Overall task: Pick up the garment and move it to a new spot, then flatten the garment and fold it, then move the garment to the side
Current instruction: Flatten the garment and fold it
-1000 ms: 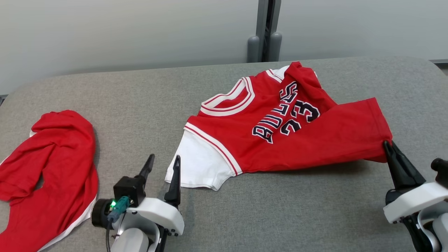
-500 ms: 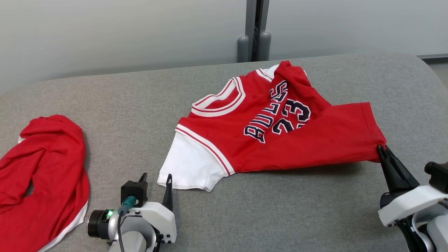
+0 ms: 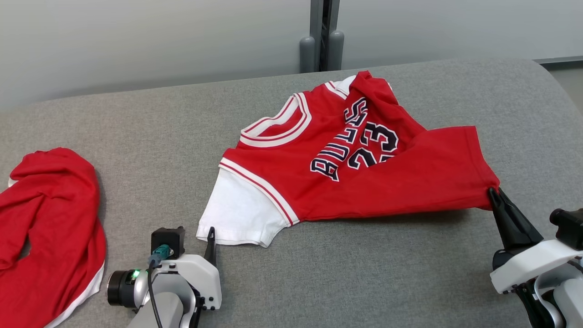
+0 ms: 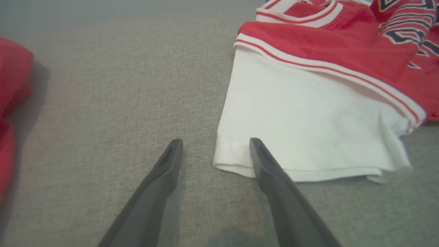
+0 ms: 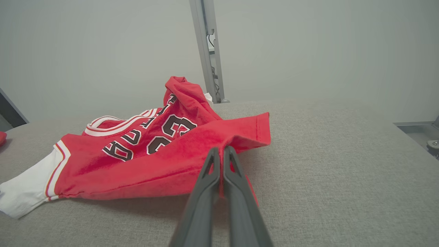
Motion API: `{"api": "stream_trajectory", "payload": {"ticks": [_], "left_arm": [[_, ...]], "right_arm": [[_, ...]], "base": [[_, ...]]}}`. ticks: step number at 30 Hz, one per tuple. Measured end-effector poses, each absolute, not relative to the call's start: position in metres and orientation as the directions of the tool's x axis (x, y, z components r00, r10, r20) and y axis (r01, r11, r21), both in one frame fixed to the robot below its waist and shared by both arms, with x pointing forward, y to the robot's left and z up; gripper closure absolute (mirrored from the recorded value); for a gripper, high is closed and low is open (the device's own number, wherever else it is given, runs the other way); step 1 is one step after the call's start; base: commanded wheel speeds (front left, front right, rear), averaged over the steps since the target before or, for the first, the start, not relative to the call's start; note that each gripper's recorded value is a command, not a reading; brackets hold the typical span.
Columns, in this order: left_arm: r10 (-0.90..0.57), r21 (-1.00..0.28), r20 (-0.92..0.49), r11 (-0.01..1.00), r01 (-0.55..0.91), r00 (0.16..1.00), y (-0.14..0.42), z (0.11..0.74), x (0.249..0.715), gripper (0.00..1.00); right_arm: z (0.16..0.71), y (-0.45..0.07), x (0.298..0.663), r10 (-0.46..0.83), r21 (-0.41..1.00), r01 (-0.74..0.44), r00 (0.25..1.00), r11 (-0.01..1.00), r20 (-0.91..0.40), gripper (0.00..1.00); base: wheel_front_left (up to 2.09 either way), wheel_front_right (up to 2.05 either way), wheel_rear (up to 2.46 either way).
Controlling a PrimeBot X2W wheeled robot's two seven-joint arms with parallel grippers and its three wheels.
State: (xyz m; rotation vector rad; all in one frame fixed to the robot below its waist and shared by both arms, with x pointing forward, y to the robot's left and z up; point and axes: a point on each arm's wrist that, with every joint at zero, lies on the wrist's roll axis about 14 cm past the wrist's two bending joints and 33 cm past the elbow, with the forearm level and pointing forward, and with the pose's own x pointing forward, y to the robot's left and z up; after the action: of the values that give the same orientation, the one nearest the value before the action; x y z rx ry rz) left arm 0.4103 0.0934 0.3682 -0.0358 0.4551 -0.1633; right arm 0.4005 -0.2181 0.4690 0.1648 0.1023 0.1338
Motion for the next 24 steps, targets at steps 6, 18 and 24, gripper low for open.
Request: {"api": "stream_trajectory", "payload": {"ticks": [6,18,24], "left_arm": [[-0.169,-0.076,-0.46,0.986,0.151,0.872,0.093,0.361,0.409,0.0],[-0.205,-0.118,-0.483,0.979,0.168,0.852,0.089,0.353,0.408,0.91],[-0.235,-0.164,-0.464,0.97,0.178,0.854,0.085,0.358,0.412,1.0]], "right_arm": [[0.467,-0.219,0.402,0.138,0.169,-0.12,0.986,0.978,-0.098,1.0],[0.463,-0.22,0.406,0.14,0.159,-0.121,0.984,0.98,-0.11,1.0],[0.465,-0.218,0.411,0.146,0.149,-0.13,0.984,0.98,-0.103,1.0]], "base": [[0.0,0.0,0.0],[0.0,0.0,0.0],[0.0,0.0,0.0]]}}
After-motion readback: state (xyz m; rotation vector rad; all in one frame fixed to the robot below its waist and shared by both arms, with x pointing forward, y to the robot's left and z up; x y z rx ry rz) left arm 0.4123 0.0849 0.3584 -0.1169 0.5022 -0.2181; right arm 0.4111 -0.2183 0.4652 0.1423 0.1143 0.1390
